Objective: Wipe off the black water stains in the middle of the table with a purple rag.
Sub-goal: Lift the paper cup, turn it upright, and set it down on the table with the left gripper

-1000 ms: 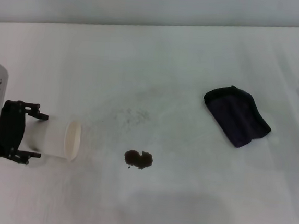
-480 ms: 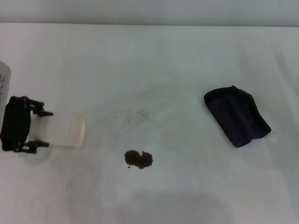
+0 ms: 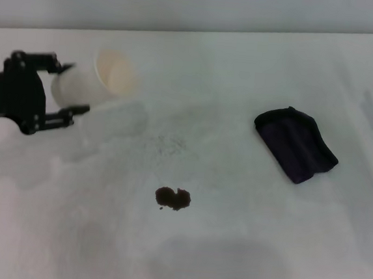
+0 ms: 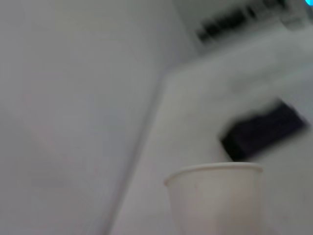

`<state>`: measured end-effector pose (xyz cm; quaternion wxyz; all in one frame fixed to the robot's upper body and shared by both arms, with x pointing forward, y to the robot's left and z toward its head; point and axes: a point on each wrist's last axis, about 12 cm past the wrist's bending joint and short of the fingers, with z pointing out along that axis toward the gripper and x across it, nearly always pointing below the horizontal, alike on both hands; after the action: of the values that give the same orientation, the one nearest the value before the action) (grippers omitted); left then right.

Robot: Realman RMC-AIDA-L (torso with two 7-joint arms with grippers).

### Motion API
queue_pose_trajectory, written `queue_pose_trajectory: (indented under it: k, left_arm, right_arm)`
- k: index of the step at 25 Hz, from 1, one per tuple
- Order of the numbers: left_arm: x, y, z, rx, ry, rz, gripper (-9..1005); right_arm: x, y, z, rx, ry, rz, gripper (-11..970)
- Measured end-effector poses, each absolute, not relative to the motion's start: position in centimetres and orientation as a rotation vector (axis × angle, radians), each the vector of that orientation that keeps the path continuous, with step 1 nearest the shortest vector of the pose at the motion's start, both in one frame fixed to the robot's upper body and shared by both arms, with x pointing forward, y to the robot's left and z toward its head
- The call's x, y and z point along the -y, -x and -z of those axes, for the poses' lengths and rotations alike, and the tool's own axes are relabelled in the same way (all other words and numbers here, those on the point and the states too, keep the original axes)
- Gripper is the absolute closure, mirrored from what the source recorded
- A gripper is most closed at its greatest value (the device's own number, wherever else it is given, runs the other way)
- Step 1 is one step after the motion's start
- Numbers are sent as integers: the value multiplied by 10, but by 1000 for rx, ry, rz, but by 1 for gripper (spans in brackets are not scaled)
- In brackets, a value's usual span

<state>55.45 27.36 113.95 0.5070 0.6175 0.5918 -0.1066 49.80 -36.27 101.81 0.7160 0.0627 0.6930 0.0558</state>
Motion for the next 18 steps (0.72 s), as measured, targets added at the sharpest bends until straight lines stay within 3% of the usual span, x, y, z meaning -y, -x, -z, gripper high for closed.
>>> queue_pose_trajectory:
  k: [7,10,18]
  left_arm:
    - [-285,-537,-1119,-1392,-1110,408,389]
    - [-290,-527,-1094,-1439,-923,490,389]
    - [-290,-511,-1053,-1513,-699,551,367]
  right_arm:
    - [365,-501,-1025,-1500,-96,-118,88]
    - [366,-502,-1028,-1485,-72,-110,88]
    - [365,-511,-1037,-1454,1,-95,88]
